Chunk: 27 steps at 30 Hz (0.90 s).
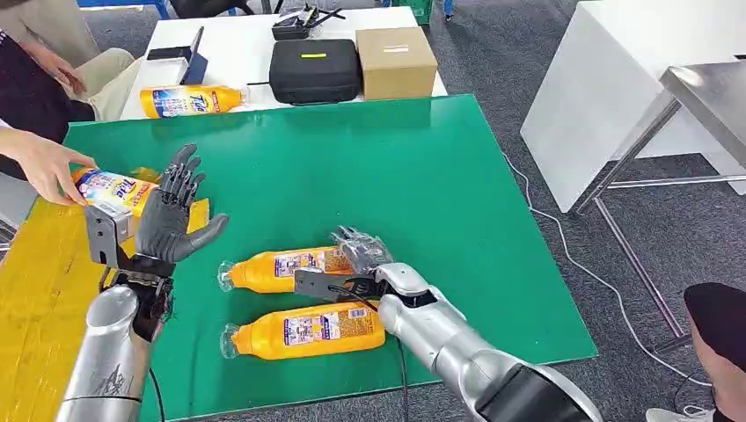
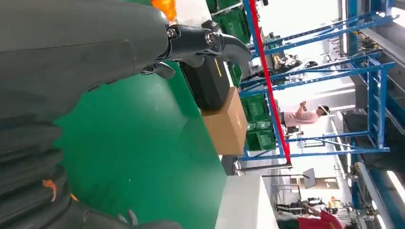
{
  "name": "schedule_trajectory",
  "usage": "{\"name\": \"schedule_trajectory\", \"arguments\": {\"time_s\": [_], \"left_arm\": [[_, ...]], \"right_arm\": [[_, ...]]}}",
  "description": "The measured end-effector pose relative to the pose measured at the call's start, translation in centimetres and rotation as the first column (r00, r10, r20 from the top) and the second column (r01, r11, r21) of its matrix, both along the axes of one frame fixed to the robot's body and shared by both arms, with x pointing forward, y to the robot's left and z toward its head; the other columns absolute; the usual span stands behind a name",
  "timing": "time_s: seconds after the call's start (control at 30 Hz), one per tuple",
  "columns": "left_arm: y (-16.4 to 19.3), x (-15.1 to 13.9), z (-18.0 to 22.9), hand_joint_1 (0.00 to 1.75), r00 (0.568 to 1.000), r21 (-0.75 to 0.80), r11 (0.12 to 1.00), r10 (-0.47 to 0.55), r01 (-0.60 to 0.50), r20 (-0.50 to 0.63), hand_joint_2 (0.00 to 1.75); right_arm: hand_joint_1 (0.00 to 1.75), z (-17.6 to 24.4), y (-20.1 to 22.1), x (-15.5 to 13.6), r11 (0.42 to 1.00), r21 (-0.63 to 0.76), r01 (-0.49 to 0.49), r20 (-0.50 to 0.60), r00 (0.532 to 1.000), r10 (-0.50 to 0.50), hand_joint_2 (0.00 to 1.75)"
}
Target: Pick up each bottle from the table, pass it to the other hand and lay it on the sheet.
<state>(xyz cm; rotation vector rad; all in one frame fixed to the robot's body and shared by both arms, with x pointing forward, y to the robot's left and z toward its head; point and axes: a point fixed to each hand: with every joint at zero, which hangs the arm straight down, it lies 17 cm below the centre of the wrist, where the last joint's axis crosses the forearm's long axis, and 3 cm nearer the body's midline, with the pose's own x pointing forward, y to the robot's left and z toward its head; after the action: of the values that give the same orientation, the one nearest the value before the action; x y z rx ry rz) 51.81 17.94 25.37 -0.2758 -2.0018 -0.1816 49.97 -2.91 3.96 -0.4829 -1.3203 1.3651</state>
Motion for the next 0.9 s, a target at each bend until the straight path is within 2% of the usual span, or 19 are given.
{"name": "schedule_trajectory", "arguments": {"time_s": [0.03,0.1,0.13,0.27,0.9], "left_arm": [[-0.09,-0.02,0.04,0.0,1.0,-0.004,1.0,-0.002,0.002,0.0,1.75],[-0.17,-0.03,0.07,0.0,1.0,-0.01,1.0,-0.003,0.003,-0.001,1.75],[-0.19,-0.04,0.1,0.0,1.0,-0.012,1.0,-0.004,0.004,0.0,1.75],[-0.19,-0.11,-0.01,0.0,1.0,-0.015,1.0,-0.004,0.004,-0.001,1.75],[-0.37,-0.3,-0.31,0.0,1.0,-0.025,1.0,-0.008,0.008,-0.007,1.75]], "right_arm": [[1.47,-0.34,0.04,-0.12,1.0,-0.013,-0.004,-0.009,1.0,0.004,1.75],[1.52,-0.76,0.02,-0.23,1.0,-0.028,-0.009,-0.019,1.0,0.008,1.75],[1.64,-0.77,-0.01,-0.16,0.999,-0.033,-0.009,-0.02,1.0,0.008,1.75],[1.71,-1.1,0.04,-0.27,0.999,-0.044,-0.011,-0.026,1.0,0.01,1.75],[1.75,-1.21,-0.21,0.01,0.996,-0.086,-0.014,-0.016,1.0,0.013,1.75]]}}
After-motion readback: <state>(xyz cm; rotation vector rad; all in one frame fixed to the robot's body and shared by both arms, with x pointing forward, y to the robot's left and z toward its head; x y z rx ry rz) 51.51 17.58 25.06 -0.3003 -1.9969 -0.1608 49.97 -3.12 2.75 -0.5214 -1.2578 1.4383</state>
